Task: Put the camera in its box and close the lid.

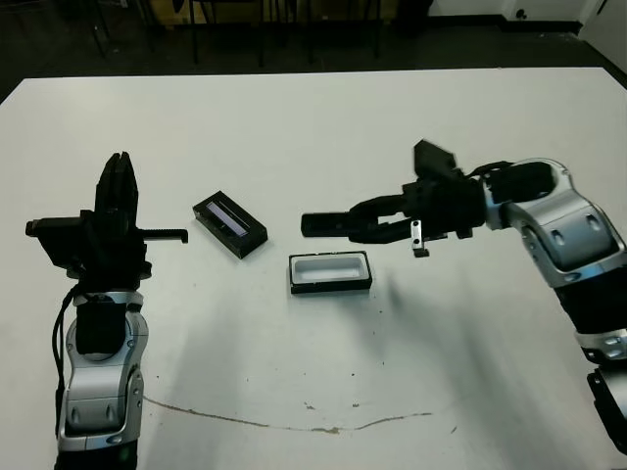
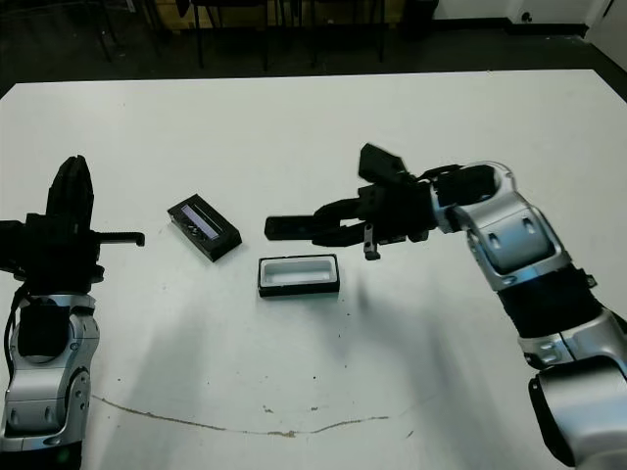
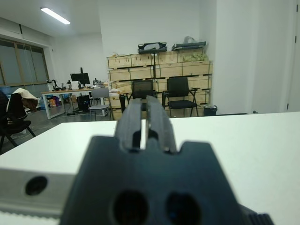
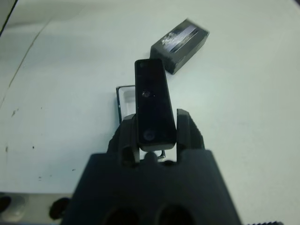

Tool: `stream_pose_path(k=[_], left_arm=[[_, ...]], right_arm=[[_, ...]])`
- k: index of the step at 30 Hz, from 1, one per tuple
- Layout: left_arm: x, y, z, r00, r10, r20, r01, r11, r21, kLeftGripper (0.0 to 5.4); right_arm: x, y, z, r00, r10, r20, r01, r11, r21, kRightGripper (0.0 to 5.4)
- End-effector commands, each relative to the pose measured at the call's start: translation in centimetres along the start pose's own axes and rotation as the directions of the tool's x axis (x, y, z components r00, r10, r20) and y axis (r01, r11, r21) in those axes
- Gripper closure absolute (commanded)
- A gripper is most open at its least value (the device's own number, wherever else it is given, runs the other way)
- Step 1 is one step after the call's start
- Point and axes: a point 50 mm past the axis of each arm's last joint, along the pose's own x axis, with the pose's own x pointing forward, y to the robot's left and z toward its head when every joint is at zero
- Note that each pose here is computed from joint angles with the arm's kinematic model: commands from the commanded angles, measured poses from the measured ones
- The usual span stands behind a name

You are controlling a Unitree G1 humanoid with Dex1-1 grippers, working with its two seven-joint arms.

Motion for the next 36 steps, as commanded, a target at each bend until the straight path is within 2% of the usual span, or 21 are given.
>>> stream_pose_path(k=[1,11,17,24,36], left_arm=[[-0.2,0.0,-0.6,0.999,0.002,-0.032,-0.002,1.000,0.001,5.40],[-0.1,-0.2,-0.6,0.999,0.000,-0.036,0.000,1.000,-0.003,5.40],[-0.1,-0.2,-0.5,0.999,-0.003,-0.035,0.003,1.000,0.000,5.40],[0.0,-0.2,-0.5,0.999,-0.006,-0.035,0.006,1.000,0.000,5.40],[-0.1,-0.2,-0.5,0.999,-0.001,-0.032,0.001,1.000,0.006,5.40]], right_arm=[[0.0,-0.2,-0.3,0.999,0.017,-0.031,-0.017,1.000,-0.006,4.80],[0.1,-0.6,-0.6,0.997,0.045,-0.064,-0.045,0.999,-0.001,4.80],[0.5,-0.7,-0.7,0.995,0.062,-0.080,-0.064,0.998,-0.022,4.80],[1.1,-0.5,-0.7,0.989,0.118,-0.093,-0.118,0.993,0.002,4.80],[1.7,-0.3,-1.1,0.985,0.096,-0.142,-0.109,0.990,-0.091,4.80]])
